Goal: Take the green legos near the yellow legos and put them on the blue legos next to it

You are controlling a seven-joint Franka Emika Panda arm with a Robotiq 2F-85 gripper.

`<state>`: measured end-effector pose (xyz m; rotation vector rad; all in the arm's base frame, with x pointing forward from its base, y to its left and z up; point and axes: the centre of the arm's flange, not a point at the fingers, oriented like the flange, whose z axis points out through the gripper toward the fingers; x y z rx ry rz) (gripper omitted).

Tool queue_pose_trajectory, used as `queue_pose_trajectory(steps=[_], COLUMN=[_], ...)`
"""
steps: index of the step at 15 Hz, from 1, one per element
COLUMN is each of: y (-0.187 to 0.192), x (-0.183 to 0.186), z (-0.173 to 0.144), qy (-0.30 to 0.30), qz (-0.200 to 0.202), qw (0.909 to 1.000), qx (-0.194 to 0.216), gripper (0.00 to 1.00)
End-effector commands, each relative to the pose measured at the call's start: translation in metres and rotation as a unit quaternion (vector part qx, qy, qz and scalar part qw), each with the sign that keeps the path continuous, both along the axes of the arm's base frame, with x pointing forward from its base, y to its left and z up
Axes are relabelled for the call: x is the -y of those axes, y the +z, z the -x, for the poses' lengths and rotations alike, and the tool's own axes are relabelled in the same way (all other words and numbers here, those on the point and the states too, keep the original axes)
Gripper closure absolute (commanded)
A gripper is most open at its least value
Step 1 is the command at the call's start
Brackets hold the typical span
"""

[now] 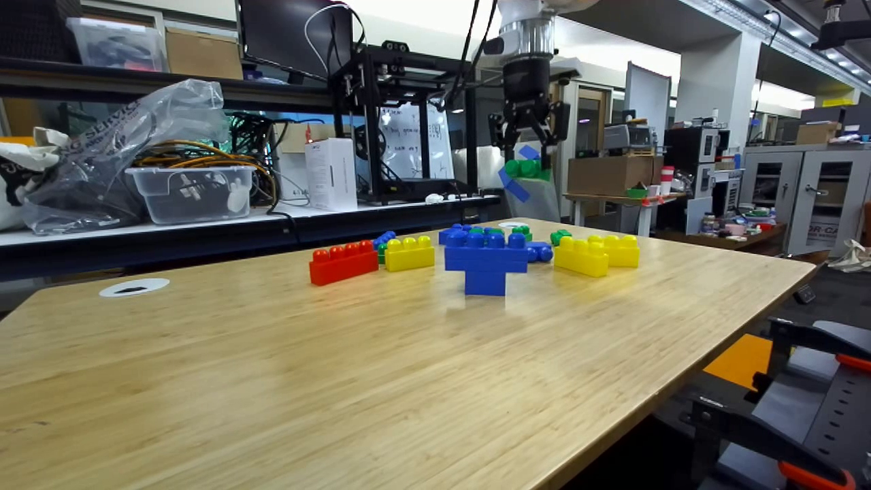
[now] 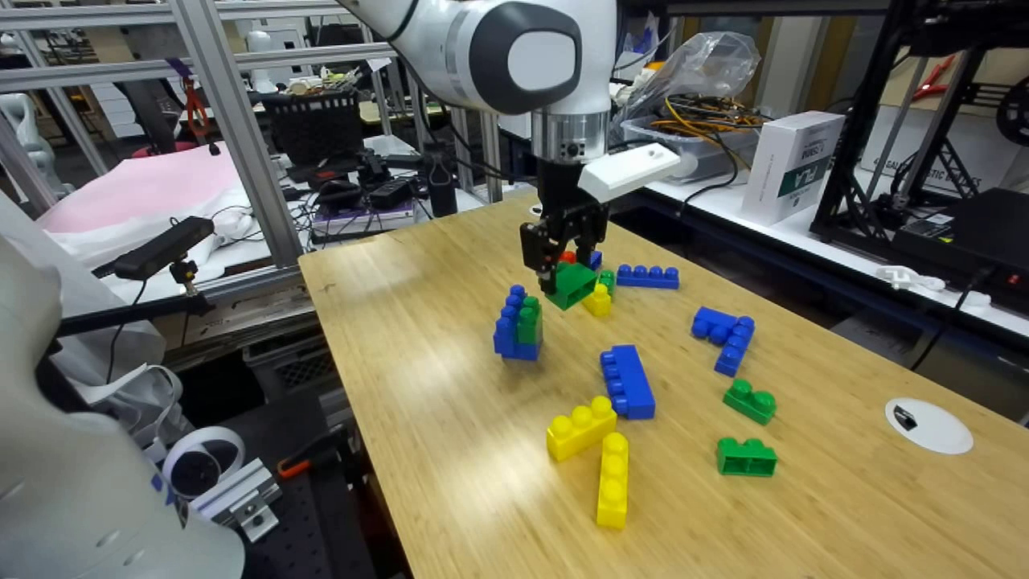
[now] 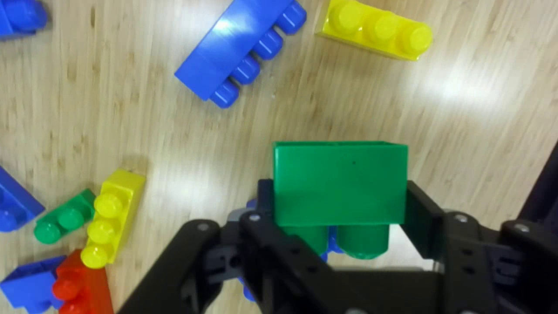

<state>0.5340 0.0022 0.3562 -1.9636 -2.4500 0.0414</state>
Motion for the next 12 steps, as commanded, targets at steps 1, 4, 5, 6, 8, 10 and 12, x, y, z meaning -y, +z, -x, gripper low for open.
queue_pose_trajectory(steps=[1, 4, 5, 6, 8, 10, 12], y=[0.020, 0.025, 0.027, 0.027, 0.024, 0.019, 0.010], x=[0.009, 0.010, 0.011, 0.011, 0.013, 0.018, 0.024], z=[-0.004, -0.006, -0.006, -0.005, -0.003, 0.001, 0.006], qy=[0.054, 0.030, -0.007, -0.030, -0.079, -0.129, -0.180], qz=[-0.050, -0.107, -0.133, -0.148, -0.177, -0.202, -0.226], qw=[0.9965, 0.9919, 0.9888, 0.9857, 0.9777, 0.9669, 0.9530], qx=[-0.040, -0.060, -0.066, -0.074, -0.081, -0.086, -0.090], gripper=[0.55, 0.55, 0.55, 0.55, 0.55, 0.55, 0.55])
